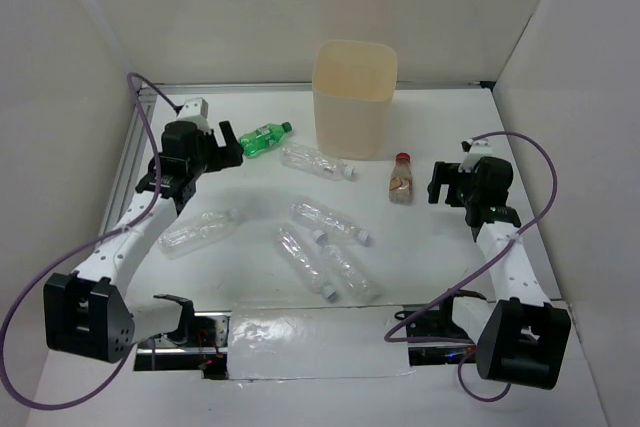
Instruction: Put the plastic bottles in the bin
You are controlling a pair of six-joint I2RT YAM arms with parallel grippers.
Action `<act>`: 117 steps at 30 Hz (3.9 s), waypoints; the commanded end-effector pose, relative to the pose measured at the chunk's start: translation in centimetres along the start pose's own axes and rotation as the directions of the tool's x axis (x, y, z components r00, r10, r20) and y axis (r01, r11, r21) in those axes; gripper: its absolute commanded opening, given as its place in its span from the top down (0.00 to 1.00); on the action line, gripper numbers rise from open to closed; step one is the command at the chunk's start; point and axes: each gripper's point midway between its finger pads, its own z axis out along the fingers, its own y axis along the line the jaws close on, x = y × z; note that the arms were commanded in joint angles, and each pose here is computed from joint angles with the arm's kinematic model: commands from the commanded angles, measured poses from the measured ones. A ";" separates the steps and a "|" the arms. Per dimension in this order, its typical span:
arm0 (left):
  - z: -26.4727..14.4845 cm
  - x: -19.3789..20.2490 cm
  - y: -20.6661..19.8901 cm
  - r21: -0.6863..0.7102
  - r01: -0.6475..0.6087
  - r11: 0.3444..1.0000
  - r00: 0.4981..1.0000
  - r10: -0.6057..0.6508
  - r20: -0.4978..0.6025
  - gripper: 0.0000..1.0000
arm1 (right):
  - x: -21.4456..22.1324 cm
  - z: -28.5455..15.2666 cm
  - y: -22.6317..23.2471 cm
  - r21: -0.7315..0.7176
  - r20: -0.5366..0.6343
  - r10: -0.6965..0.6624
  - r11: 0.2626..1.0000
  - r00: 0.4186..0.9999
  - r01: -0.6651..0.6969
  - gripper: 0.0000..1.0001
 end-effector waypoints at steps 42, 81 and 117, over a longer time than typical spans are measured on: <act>22.4 8.2 -0.5 0.085 -0.532 0.842 0.773 0.525 -0.356 0.04 | 0.2 -0.3 4.7 -0.357 -0.022 -0.177 0.921 0.984 0.157 0.00; 8.5 -14.9 -31.4 0.414 -0.233 0.880 0.951 0.116 0.288 0.24 | -3.5 5.4 6.2 -0.336 -0.028 -0.094 0.938 0.995 0.080 0.08; -5.8 10.1 -6.1 -0.293 0.147 0.945 0.903 -0.250 -0.350 0.00 | -22.8 1.4 4.1 -0.108 0.342 -0.157 0.973 0.927 0.205 0.77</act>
